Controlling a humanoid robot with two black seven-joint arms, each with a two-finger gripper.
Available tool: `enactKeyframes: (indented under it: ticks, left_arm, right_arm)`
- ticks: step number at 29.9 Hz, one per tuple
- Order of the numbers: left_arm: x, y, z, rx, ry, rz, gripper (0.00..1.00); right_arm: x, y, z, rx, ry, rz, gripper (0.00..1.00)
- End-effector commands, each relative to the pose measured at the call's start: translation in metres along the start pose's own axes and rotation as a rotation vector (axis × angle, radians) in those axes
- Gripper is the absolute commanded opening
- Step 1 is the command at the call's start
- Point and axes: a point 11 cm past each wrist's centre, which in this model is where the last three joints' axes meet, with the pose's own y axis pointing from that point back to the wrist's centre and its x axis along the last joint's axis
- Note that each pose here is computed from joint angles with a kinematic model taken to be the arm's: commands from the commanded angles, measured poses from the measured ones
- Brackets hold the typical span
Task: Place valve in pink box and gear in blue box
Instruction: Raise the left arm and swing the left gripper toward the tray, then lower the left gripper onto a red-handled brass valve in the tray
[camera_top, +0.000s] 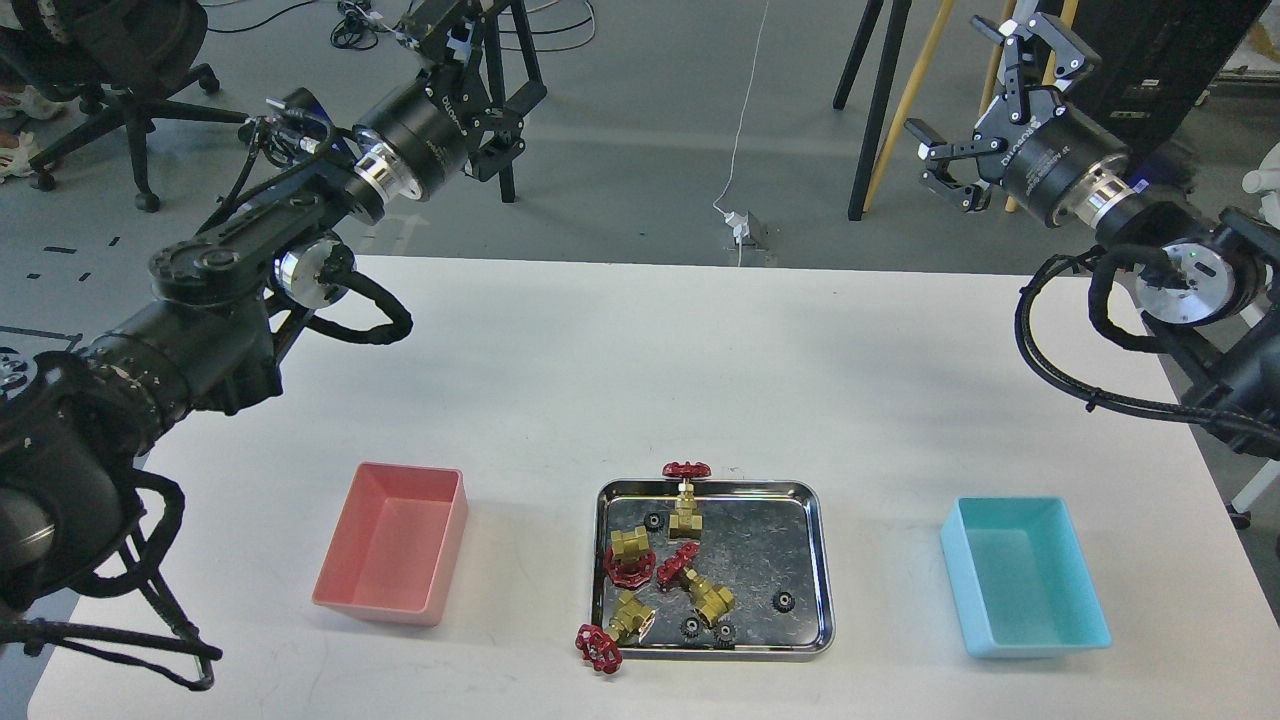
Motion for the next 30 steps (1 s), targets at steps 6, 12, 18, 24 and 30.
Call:
enactKeyframes:
  ticks: [6, 12, 18, 24, 30]
  left_arm:
    - [0.048, 0.030, 0.014, -0.079, 0.055, 0.152, 1.00]
    - [0.020, 0.025, -0.017, -0.101, 0.197, 0.132, 1.00]
    - [-0.045, 0.024, 0.013, -0.100, 0.104, -0.183, 1.00]
    - [-0.113, 0.053, 0.040, 0.048, -0.331, -0.605, 0.99]
    - [-0.118, 0.095, -0.011, 0.416, -0.790, -0.885, 0.99]
  right_arm:
    - [0.016, 0.003, -0.003, 0.031, -0.016, 0.055, 1.00]
    - [0.017, 0.002, -0.027, 0.131, -0.088, 0.063, 1.00]
    - [0.022, 0.000, -0.068, 0.222, -0.100, 0.081, 1.00]
    - [0.015, -0.010, -0.111, 0.201, -0.052, 0.079, 1.00]
    - [-0.026, -0.030, -0.162, 0.268, -0.007, -0.012, 1.00]
